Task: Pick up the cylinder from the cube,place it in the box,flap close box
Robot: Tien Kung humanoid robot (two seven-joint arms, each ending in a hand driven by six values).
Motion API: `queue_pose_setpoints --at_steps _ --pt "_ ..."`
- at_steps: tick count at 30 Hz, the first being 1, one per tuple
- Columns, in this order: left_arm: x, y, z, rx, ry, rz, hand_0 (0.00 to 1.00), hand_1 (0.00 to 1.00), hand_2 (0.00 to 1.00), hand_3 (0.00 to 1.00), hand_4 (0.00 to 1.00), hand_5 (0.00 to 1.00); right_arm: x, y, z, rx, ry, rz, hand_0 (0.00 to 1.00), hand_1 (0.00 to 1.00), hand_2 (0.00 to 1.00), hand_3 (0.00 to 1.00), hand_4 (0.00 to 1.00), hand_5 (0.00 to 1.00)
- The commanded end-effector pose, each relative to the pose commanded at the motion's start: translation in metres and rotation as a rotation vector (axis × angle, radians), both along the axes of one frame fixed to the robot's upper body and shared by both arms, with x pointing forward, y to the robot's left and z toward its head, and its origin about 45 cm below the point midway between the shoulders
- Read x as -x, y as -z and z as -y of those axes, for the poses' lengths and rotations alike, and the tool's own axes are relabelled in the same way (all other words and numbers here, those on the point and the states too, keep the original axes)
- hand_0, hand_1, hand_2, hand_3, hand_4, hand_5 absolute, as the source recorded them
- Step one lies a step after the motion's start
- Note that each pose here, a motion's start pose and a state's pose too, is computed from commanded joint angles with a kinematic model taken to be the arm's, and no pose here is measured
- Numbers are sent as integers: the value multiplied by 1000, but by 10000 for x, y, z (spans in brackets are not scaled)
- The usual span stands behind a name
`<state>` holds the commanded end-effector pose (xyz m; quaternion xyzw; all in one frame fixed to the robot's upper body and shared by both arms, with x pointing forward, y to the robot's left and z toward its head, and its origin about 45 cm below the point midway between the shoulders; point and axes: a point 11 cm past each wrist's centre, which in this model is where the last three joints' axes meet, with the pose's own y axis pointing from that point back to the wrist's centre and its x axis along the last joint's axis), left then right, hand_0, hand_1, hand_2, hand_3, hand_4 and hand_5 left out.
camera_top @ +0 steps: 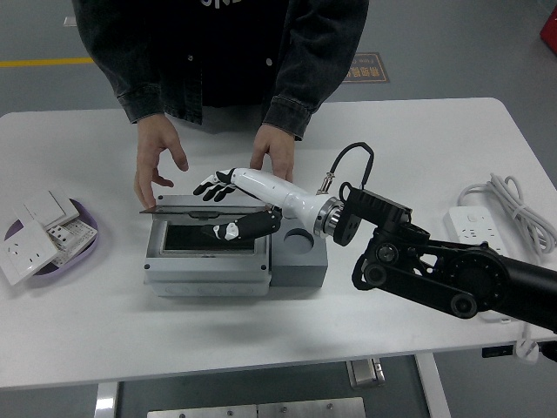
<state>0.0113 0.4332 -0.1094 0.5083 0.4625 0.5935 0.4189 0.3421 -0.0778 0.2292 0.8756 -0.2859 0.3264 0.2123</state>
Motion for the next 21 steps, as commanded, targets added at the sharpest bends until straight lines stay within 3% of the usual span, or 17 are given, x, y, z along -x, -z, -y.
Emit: queue_pose_setpoints --at_steps 6,10,14,21 --pt "16 1 1 1 -3 0 638 673 660 703 752 324 309 273 9 -13 -50 -185 763 687 711 737 721 382" --pt "12 3 7 2 -3 1 638 673 660 703 752 324 336 369 54 -93 -21 -294 763 687 711 737 721 382" --pt "-1 3 9 2 -2 4 638 673 661 703 752 324 259 241 113 -185 20 -305 762 692 725 780 720 380" --pt "6 8 23 5 -1 3 638 672 659 704 752 323 215 -91 265 -251 42 -217 750 692 725 781 708 379"
